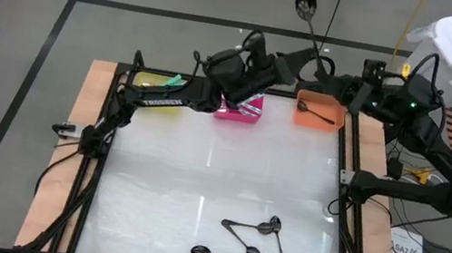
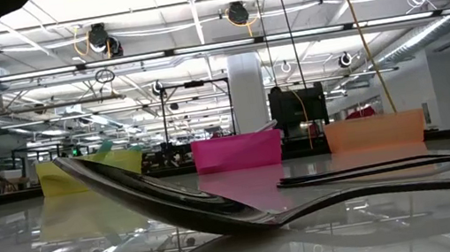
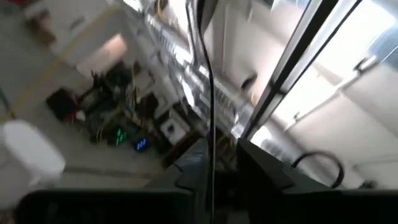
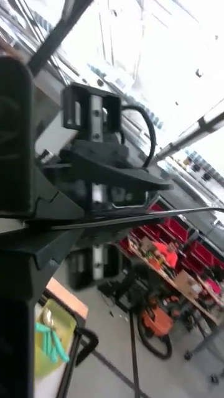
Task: Sort silverware by color (type)
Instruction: Put the black spoon into the orange bin
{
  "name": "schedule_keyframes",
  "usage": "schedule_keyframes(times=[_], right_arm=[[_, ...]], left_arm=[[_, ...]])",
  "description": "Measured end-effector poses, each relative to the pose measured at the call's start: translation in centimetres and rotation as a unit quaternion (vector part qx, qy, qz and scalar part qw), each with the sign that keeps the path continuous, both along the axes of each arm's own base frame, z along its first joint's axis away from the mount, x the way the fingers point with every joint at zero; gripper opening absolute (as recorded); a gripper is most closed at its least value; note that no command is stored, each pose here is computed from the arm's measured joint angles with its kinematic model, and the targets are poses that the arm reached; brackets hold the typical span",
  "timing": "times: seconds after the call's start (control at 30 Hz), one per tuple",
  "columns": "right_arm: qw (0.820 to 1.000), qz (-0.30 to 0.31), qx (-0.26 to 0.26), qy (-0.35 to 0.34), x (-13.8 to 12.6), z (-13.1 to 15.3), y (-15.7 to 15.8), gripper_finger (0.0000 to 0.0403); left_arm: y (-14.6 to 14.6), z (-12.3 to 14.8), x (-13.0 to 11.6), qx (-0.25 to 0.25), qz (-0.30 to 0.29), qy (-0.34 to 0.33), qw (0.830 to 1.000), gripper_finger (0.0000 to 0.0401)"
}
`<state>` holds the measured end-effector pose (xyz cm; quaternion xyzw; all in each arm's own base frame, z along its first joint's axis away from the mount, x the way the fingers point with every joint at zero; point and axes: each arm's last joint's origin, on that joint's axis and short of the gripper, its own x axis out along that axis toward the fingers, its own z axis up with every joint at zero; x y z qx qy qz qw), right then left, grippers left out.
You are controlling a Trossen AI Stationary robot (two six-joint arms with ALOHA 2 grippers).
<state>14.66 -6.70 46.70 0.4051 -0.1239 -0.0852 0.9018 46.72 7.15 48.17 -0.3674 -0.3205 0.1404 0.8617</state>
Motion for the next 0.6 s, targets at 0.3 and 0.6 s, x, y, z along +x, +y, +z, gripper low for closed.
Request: schedule_keyframes(times=[0.3, 0.6], right_arm=[[0.994, -0.05, 0.014, 0.1, -2.8, 0.3, 0.5, 0.0002], [0.947, -0.082, 0.027, 0.31, -4.2, 0.5, -0.1, 0.0001]], left_arm=[[-0.4, -0.2, -2.1, -0.027, -0.094, 0.192, 0.977, 0.0113], [-1.2, -1.6, -5.7, -0.011, -0.119, 0.413, 0.903, 0.0113]])
